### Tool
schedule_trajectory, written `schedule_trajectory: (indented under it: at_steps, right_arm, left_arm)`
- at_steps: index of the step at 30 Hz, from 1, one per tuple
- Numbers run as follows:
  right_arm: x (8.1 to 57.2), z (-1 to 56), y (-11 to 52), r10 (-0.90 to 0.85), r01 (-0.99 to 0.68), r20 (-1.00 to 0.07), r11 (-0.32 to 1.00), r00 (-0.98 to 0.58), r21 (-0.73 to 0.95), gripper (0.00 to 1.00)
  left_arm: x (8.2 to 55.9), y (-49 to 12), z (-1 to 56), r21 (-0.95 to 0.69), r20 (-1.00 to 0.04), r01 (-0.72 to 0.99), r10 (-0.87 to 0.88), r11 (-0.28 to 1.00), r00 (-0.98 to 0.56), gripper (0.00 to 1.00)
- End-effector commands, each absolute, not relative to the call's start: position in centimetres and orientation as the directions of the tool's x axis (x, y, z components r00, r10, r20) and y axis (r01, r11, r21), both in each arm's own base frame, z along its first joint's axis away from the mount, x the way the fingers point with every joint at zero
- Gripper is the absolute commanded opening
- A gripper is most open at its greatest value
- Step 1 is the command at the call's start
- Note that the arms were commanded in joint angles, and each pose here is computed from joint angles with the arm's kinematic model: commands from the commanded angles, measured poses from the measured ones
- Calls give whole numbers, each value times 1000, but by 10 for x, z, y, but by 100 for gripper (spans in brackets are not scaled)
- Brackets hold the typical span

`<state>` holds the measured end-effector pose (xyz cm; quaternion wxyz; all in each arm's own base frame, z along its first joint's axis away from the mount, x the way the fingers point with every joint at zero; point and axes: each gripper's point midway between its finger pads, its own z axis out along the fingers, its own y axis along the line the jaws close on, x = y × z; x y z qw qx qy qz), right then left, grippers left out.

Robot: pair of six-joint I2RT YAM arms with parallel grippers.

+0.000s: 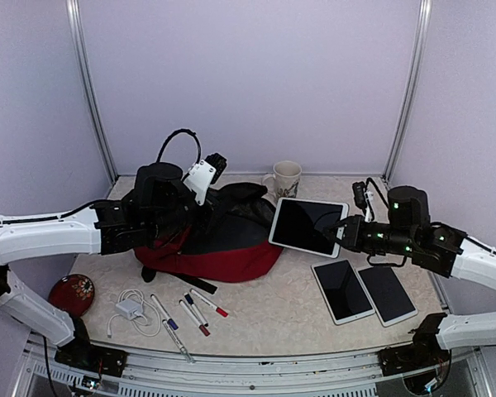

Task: Pack the student bag
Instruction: Pick up the largest pocket of the bag from the student bag.

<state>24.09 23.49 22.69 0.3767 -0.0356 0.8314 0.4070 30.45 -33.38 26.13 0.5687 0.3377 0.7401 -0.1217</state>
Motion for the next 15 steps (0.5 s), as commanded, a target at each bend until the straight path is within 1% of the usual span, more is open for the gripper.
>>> schedule_trajectory:
  at_steps: [1, 4, 8, 12, 15]
  right_arm:
    - [251, 277, 283, 326, -447, -601, 437, -730, 780, 0]
    - [264, 262, 307, 326, -408, -559, 427, -763, 807, 0]
    - [288, 263, 326, 393, -387, -520, 370, -759, 845, 0]
    - [305, 283, 346, 391, -428, -539, 340, -746, 838, 0]
    - [313, 285, 355, 395, -423, -524, 319, -754, 848, 0]
  left_arm:
    - [301, -321, 316, 245, -966, 468, 256, 849, 40, 0]
    - [300, -320, 313, 225, -971, 457, 235, 860, 37, 0]
    - [288, -330, 303, 252, -965, 491, 255, 834, 62, 0]
    - [284, -330, 292, 255, -963, 503, 266, 826, 52, 0]
    - [281, -330, 290, 258, -962, 517, 264, 816, 64, 0]
